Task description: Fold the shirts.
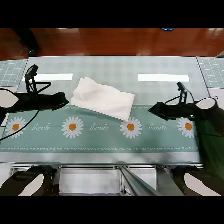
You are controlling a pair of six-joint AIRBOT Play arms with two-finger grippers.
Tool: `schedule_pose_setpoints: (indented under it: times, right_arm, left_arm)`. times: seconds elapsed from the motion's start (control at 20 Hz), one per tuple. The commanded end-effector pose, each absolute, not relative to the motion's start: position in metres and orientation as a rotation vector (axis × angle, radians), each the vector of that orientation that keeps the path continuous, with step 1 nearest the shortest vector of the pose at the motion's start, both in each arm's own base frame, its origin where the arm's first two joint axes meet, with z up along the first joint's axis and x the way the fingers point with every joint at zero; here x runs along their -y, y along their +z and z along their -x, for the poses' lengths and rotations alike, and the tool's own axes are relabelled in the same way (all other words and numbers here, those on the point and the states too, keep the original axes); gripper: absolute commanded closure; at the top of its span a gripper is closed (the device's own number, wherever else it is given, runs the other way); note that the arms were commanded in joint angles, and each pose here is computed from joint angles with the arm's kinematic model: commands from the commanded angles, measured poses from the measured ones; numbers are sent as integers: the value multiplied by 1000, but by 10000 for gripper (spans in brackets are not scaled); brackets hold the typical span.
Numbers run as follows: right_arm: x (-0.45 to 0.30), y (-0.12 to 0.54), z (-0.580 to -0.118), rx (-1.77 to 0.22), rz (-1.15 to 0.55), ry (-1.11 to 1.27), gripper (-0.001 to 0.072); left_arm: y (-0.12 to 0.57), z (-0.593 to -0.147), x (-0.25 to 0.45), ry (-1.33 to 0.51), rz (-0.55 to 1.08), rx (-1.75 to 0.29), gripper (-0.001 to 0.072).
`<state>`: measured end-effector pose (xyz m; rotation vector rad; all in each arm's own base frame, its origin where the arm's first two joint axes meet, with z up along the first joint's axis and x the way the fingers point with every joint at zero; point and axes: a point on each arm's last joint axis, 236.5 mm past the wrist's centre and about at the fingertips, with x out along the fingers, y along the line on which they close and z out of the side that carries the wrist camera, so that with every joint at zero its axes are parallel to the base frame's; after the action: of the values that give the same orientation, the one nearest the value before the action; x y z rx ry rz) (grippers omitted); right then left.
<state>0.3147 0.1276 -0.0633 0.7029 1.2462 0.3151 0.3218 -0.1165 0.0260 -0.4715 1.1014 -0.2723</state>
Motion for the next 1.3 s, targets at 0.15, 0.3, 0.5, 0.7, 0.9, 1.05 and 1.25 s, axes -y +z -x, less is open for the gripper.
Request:
schedule_pose_setpoints:
  times: [0.15,0.3,0.5,0.7,0.9,1.05,1.25]
  right_arm:
    - [-179,-88,-338,-1299,-820,386,295]
    - [-202,-91,-351,-1331,-790,447,295]
    - [-233,-95,-362,-1372,-774,514,300]
    - [-264,-87,-376,-1374,-753,588,472]
    - [-289,-42,-392,-1326,-698,735,687]
    - [-291,0,-406,-1299,-593,800,688]
    - [-273,66,-441,-1189,-446,758,689]
  left_arm:
    - [27,-319,123,-284,494,-1110,690]
    - [27,-320,124,-284,498,-1105,690]
    - [27,-320,124,-284,497,-1105,690]
    - [27,-320,124,-284,497,-1106,690]
    - [27,-320,124,-284,497,-1106,690]
    - [27,-320,124,-284,497,-1106,690]
    - [27,-320,124,-284,497,-1106,690]
